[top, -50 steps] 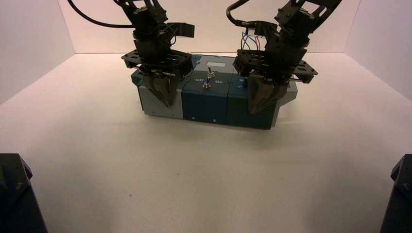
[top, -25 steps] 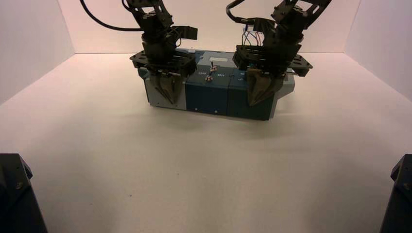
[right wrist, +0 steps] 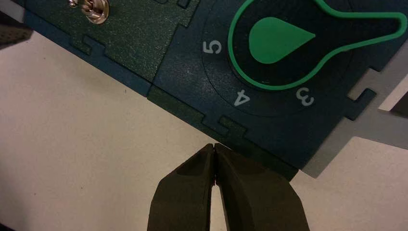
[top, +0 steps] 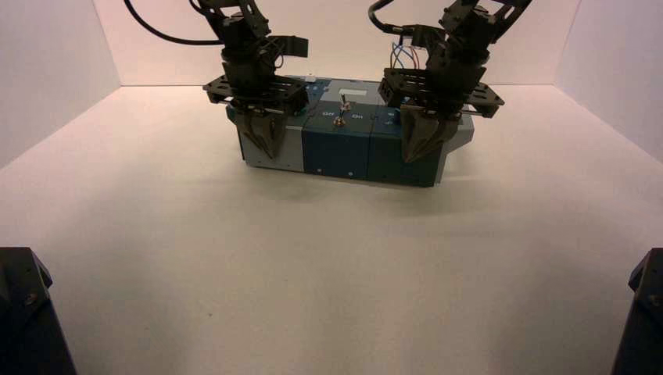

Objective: Move the box away.

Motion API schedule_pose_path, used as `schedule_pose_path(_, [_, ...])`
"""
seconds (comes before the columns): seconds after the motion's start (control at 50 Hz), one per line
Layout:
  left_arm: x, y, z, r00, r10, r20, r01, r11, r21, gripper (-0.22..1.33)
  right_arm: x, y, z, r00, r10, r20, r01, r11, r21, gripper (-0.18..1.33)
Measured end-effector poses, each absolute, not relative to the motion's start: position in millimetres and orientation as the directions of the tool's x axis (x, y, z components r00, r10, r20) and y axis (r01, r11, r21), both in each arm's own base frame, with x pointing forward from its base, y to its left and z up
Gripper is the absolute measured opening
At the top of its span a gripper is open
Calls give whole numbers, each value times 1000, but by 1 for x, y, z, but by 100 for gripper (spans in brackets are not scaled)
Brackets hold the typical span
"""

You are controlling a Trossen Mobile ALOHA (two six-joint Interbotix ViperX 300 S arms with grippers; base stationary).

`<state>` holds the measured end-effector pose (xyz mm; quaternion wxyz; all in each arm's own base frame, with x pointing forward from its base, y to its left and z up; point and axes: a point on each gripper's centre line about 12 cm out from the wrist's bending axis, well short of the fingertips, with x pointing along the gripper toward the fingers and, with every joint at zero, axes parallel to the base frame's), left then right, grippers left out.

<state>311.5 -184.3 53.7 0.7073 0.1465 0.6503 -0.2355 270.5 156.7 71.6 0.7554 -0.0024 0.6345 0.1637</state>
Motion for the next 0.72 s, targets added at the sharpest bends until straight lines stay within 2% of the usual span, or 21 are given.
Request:
schedule_pose_path(0.14, [302,-178,62,48,-145,-988,522,847,-99,-17,260,151,74,135,242,-961,-248,947,203,-14])
schedule_pose_path(0.28, [292,-173,89,95,-172,-981,514,852,-99,-17,249,145,90,172,259,-951,-261,942,209,-14])
schedule_pose_path(0.3, [291,-172,99,116,-183,-976,514,852,-99,-16,246,145,100,199,273,-941,-272,938,215,-14])
schedule_pose_path(0.42, [278,-165,127,167,-214,-962,506,857,-103,-16,235,143,125,267,312,-912,-300,926,229,-14])
schedule_pose_path(0.54, [267,-159,154,230,-250,-941,499,860,-106,-17,224,142,167,383,382,-841,-352,902,250,-14])
schedule_pose_path(0.66, [258,-154,168,254,-265,-930,499,860,-109,-17,216,138,195,455,422,-784,-378,889,259,-15])
schedule_pose_path(0.72, [256,-154,170,256,-267,-929,501,858,-109,-17,215,138,199,463,427,-776,-383,887,260,-14])
